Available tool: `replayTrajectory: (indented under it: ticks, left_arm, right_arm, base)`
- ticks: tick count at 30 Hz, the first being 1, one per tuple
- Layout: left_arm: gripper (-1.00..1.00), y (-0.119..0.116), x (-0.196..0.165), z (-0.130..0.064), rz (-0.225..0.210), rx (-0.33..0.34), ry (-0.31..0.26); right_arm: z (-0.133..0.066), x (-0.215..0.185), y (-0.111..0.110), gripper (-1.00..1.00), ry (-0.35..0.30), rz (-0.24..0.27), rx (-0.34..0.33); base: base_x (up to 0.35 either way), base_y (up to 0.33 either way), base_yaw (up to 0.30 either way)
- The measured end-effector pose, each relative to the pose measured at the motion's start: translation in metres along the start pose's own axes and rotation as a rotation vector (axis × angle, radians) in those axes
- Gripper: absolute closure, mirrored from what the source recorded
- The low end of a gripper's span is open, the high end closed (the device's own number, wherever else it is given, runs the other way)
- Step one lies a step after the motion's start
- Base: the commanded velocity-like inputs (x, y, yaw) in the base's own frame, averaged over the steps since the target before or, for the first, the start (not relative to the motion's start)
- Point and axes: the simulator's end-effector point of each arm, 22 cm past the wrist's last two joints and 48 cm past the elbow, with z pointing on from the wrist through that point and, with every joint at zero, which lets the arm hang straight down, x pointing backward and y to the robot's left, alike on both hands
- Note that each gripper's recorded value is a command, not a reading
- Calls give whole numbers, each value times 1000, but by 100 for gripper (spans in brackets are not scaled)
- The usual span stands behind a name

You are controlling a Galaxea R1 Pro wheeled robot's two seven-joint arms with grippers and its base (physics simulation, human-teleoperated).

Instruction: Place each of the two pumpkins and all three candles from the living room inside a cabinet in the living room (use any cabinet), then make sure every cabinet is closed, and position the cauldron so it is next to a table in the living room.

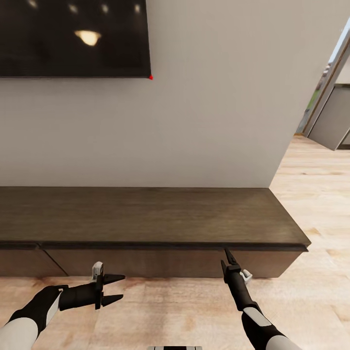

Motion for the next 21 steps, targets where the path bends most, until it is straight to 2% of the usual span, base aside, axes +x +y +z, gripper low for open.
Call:
replayTrajectory:
  ticks: [21]
  left_arm:
    - [-100,0,0,1,0,1,1]
  right_arm:
    - [0,1,0,-100,1,1,0]
  base:
    - [32,0,0]
